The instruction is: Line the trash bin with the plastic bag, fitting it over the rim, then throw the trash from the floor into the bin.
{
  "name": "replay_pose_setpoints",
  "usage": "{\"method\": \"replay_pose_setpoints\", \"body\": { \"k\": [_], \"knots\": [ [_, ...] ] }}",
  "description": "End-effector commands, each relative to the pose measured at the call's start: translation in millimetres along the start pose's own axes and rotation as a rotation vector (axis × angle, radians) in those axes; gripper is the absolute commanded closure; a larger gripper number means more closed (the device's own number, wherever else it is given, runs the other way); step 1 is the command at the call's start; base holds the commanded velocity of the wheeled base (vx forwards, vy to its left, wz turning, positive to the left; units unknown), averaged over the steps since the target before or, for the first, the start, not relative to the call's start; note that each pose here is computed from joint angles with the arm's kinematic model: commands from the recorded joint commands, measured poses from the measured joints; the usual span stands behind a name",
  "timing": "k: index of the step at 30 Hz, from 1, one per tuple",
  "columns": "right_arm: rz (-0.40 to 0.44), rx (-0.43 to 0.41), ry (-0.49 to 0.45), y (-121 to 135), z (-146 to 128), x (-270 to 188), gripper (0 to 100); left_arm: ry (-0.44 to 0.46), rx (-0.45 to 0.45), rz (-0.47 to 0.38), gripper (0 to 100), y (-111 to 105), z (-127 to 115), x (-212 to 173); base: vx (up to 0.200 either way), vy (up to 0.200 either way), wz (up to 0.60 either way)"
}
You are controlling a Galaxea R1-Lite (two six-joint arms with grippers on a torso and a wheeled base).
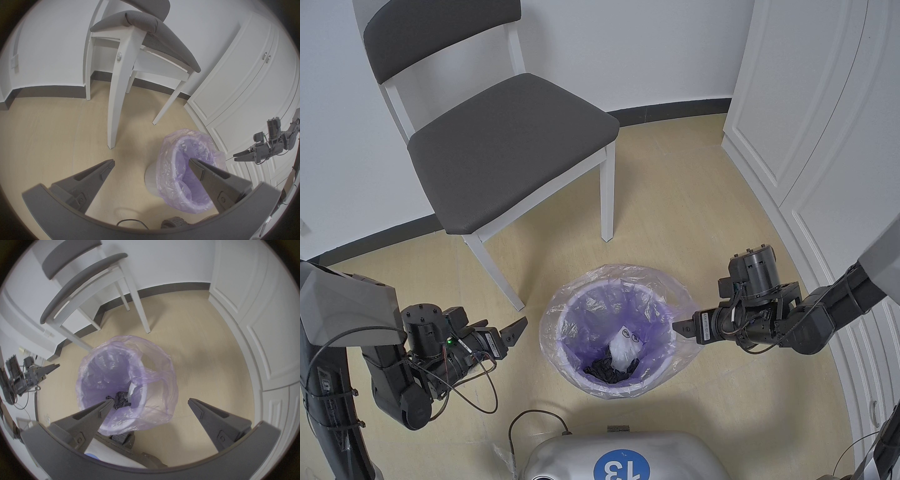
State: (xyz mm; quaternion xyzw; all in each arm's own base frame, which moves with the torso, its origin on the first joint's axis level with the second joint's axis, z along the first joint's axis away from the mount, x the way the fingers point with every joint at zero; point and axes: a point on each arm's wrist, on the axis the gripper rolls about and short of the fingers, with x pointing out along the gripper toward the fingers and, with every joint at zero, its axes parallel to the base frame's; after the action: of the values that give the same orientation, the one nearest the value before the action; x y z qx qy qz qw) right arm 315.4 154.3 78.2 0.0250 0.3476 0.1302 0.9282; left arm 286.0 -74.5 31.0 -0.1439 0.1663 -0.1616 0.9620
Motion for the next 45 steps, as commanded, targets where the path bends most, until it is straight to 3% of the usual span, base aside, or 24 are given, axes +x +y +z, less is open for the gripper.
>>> {"method": "replay_pose_setpoints", "body": {
  "k": [1,6,9,15,17,22,25,26,39,45],
  "knots": [
    [-0.023,0.074,0.059,-23.0,-18.2,29.7,0,-0.06,0.015,0.014,0,-0.5,14.1,-12.6,0.0,0.0,0.0],
    [-0.008,0.131,0.052,-37.1,-22.6,48.0,0,-0.063,0.014,0.034,0,-0.5,15.5,-20.8,0.0,0.0,0.0],
    [0.081,0.198,0.005,-50.1,-18.4,55.0,0,-0.077,0.018,0.063,0,-1.5,18.1,-28.6,0.0,0.0,0.0],
    [0.2,0.324,0.006,-62.1,-14.2,57.2,0,-0.086,0.019,0.065,0,-3.5,20.8,-36.7,0.0,0.0,0.0],
    [0.276,0.378,0.017,-65.4,-13.9,56.9,0,-0.089,0.021,0.066,0,-4.7,21.4,-37.9,0.0,0.0,0.0],
    [0.304,0.408,-0.027,-77.6,-18.3,66.4,0,-0.098,0.035,0.072,0,-7.4,22.2,-37.2,0.0,0.0,0.0],
    [0.368,0.434,-0.02,-79.4,-26.4,71.7,0,-0.092,0.062,0.073,0,-7.0,21.1,-36.1,0.0,0.0,0.0],
    [0.371,0.434,-0.022,-79.4,-26.4,72.0,100,-0.092,0.064,0.073,0,-7.0,21.1,-36.1,0.0,0.0,0.0],
    [0.394,0.43,-0.019,-77.7,-37.3,83.1,100,-0.08,0.085,0.042,0,-14.9,16.2,-25.3,0.0,0.0,0.0],
    [0.399,0.426,-0.037,-78.0,-39.3,83.8,100,-0.026,0.086,0.024,0,-25.2,-0.8,-13.9,0.0,0.0,0.0]
  ]
}}
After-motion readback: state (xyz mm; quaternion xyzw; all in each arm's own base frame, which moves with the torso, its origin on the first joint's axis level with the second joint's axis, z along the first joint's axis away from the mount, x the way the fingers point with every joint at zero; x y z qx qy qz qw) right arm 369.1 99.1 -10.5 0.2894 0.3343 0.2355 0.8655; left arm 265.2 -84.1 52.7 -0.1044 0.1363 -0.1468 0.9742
